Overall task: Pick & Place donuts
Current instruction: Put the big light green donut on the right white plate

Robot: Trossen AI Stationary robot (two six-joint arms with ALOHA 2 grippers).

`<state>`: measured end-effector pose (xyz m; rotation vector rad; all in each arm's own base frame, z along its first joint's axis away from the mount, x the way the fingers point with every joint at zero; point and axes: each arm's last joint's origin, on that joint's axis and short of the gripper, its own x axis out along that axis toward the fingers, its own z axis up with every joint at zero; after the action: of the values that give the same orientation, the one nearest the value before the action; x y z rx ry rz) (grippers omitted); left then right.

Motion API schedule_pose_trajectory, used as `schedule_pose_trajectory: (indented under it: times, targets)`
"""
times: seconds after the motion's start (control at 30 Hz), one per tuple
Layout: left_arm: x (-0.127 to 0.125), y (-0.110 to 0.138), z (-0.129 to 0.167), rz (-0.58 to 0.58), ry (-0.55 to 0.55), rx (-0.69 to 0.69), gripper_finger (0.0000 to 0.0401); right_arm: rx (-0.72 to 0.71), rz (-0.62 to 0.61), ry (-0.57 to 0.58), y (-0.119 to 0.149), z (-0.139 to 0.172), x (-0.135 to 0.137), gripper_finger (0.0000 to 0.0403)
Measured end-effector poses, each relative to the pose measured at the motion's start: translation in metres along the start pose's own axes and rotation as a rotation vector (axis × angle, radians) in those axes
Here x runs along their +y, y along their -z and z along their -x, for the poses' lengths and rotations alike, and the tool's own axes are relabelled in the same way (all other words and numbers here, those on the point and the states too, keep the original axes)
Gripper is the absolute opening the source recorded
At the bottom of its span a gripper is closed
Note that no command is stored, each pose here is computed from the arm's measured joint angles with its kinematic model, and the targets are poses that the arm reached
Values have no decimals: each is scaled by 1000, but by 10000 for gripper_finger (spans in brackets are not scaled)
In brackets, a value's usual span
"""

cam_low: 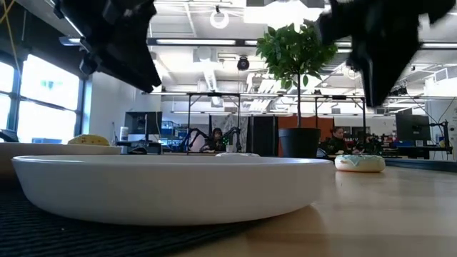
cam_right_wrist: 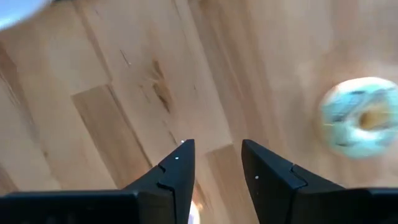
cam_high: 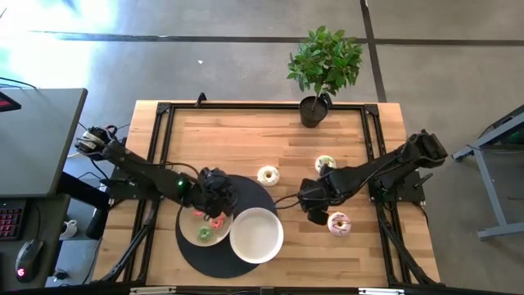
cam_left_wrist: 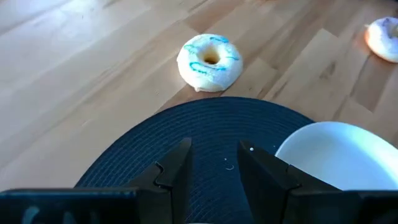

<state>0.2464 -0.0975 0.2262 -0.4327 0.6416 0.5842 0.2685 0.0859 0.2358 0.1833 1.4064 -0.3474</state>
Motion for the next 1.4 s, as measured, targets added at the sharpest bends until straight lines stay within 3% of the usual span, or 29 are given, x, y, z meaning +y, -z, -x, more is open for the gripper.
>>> schedule_pose_trajectory:
  times: [0.1, 0.3, 0.4, 0.53, 0.77, 0.93, 1.03, 1.23, 1.4]
  targets:
    - [4, -5, -5, 15, -10, 11, 127, 7, -8, 18, 11, -29, -9, 129]
    - [1, -12, -8, -19, 27, -18, 127, -3, -39, 250, 18, -59, -44, 129]
    - [-1, -17, -10, -48, 72, -16, 127, 0, -51, 296, 14, -68, -62, 129]
    - [-3, -22, -12, -67, 129, -14, 127, 18, -117, 279, 7, -79, -83, 129]
    - [-7, -24, -12, -128, 178, -17, 127, 29, -173, 129, -2, -94, -107, 129]
    - [-7, -23, -11, -141, 189, -5, 127, 32, -227, 130, -2, -97, -116, 125]
    - [-7, -23, -11, -145, 189, -7, 127, 36, -222, 112, -2, -97, -116, 101]
    - [-7, -23, -11, -185, 189, -11, 127, 33, -244, 106, -3, -97, -116, 14]
    - [-7, -24, -11, -185, 187, -12, 127, -25, -257, 72, -11, -91, -108, 20]
